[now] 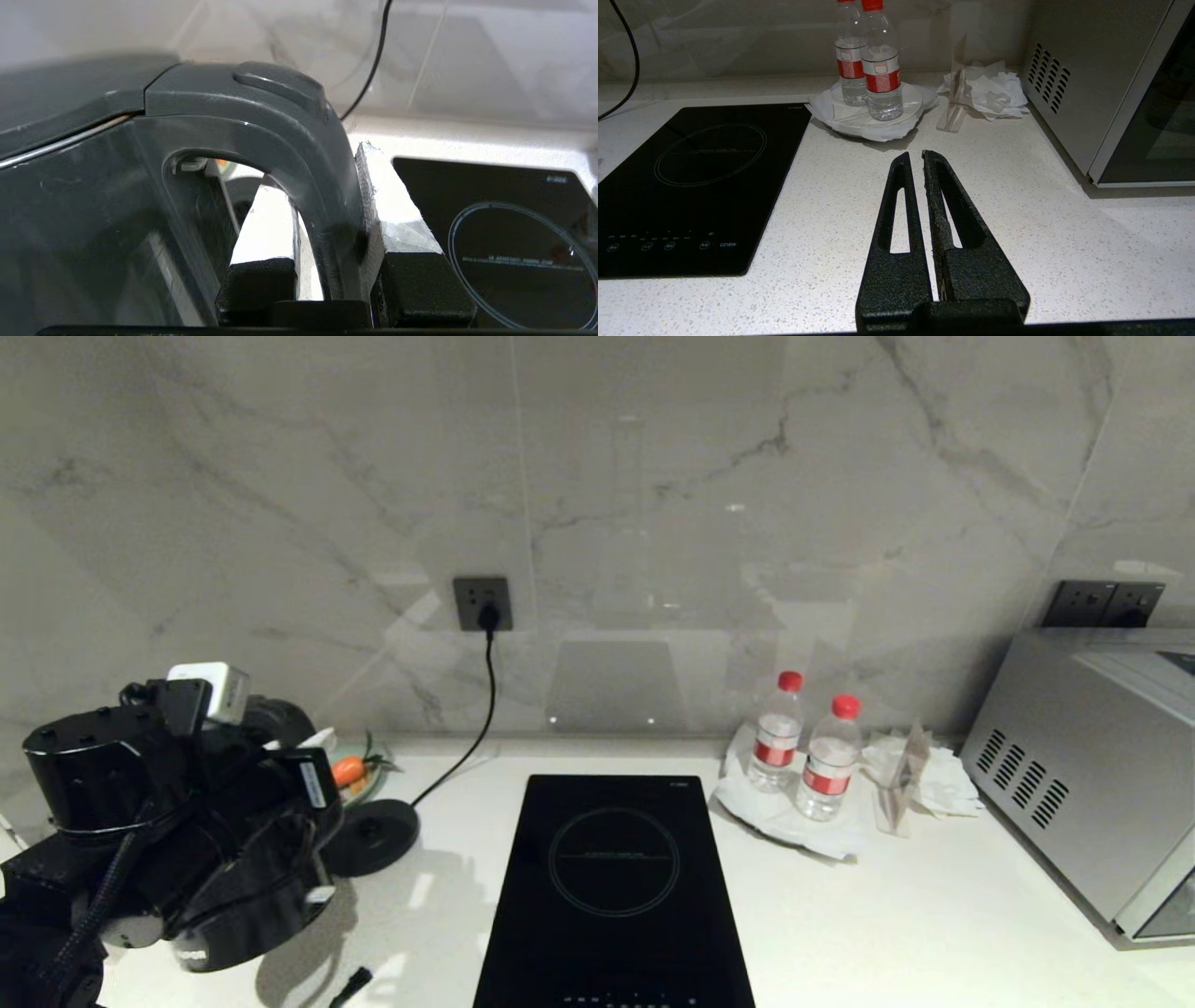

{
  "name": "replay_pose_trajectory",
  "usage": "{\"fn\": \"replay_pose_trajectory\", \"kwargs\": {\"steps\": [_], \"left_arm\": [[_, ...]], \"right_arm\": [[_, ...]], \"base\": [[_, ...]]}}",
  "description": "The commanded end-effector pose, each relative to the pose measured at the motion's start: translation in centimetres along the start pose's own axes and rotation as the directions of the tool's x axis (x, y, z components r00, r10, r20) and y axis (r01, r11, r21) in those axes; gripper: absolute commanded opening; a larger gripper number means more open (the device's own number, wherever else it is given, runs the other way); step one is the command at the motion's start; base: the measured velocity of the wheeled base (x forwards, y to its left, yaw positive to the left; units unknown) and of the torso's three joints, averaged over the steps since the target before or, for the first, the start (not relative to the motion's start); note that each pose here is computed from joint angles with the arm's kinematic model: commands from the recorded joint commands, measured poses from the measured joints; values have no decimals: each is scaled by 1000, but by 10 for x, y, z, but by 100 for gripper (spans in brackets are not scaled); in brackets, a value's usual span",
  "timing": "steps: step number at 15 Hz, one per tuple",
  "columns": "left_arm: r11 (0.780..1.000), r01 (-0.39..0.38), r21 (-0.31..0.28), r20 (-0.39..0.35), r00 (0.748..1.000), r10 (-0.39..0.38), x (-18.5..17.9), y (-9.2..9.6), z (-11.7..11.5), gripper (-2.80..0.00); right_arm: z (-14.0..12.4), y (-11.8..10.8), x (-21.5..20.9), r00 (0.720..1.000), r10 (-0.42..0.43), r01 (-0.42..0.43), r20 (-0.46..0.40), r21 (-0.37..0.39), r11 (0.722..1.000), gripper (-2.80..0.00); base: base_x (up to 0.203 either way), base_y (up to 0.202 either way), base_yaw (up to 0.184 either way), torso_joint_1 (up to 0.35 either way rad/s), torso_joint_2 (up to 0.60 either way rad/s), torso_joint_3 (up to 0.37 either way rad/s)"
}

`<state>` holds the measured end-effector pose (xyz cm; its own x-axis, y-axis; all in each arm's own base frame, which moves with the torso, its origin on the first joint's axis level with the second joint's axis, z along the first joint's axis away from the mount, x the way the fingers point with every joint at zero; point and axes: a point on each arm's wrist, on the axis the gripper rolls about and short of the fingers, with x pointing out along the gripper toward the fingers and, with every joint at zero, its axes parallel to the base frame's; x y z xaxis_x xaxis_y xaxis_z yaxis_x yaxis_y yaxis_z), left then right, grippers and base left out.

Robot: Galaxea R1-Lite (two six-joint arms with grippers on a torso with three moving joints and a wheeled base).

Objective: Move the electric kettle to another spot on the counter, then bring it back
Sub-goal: Place it on the power base

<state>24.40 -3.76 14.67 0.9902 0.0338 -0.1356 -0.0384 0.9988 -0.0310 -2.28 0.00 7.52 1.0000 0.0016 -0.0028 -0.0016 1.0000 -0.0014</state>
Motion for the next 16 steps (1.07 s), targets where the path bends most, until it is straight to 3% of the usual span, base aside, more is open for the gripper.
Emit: {"fn": "replay_pose_trajectory", "kwargs": {"steps": [1, 7, 16], "left_arm": [[999, 32, -4, 27, 999, -32, 5, -10, 6, -280], [997, 79, -27, 85, 993, -76, 30, -32, 22, -280], [999, 33, -37, 122, 992, -28, 117, -61, 16, -280]], "right_arm": [[0, 0, 0, 1000, 0, 0, 0, 0, 1000, -280], [0, 0, 0, 1000, 0, 0, 0, 0, 1000, -280], [0, 0, 0, 1000, 0, 0, 0, 0, 1000, -280]], "base": [[0, 0, 0, 0, 0, 0], [0, 0, 0, 0, 0, 0], [0, 0, 0, 0, 0, 0]]}}
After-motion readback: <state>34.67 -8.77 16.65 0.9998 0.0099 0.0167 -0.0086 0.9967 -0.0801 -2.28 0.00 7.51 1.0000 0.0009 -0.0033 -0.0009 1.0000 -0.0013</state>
